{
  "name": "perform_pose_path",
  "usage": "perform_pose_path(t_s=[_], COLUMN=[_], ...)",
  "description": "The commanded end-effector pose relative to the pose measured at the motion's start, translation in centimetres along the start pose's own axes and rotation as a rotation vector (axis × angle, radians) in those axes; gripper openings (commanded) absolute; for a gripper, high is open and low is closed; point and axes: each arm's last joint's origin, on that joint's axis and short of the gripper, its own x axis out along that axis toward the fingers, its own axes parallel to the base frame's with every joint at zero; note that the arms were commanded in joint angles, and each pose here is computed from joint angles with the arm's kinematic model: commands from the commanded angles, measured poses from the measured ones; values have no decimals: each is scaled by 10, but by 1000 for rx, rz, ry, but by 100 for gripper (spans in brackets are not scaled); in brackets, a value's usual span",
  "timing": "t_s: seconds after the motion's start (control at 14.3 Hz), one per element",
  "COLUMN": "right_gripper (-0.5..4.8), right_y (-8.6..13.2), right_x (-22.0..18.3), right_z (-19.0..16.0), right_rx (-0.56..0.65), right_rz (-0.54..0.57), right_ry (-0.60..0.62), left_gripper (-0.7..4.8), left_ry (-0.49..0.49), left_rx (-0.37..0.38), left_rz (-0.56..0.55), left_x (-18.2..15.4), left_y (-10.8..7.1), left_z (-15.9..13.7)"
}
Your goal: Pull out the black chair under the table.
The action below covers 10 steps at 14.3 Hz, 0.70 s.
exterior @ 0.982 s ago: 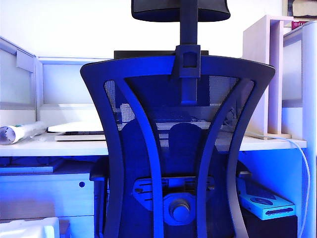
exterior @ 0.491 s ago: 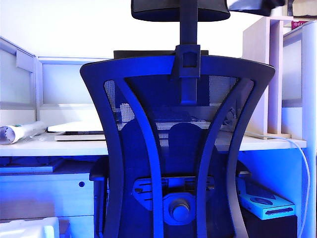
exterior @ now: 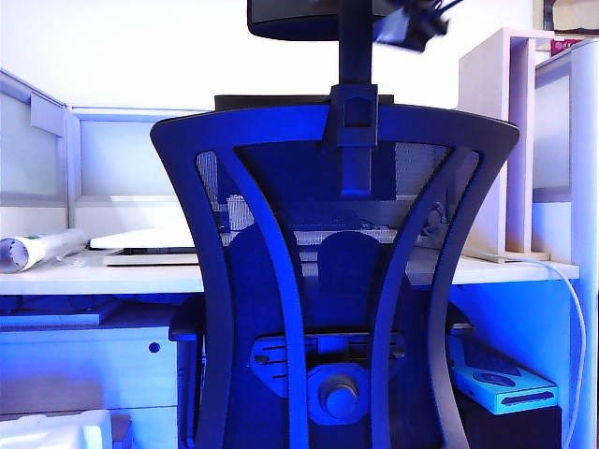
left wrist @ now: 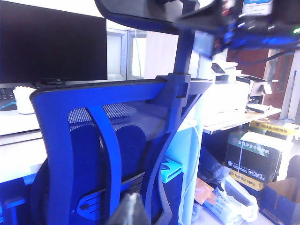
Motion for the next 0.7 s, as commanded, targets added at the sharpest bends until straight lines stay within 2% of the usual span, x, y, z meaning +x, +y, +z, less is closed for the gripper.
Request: perform_pose_path(t_s=[0.07, 0.21, 0.28, 0.35, 0.42, 0.7], right_gripper=[479, 348, 231, 68, -6, -6], right_y=[-2, -1, -1, 0, 0, 7], right_x=[6, 6, 6, 6, 5, -6], right_z=[-1, 2, 2, 2, 2, 12], right_rx=[0, -8, -10, -10, -16, -28], right_rz=[-40, -31, -29, -20, 4, -2], right_ry=[-15, -40, -45, -42, -34, -37], left_gripper=[-5, -5, -5, -5, -5, -5], left_ry=[-10, -10, -10, -10, -10, -10], left_rx=[5, 5, 5, 5, 5, 9], left_rz=[-3, -3, -3, -3, -3, -2], left_x=[0, 0, 0, 0, 0, 0], left_y=[0, 0, 0, 0, 0, 0], left_z=[1, 1, 1, 1, 1, 1])
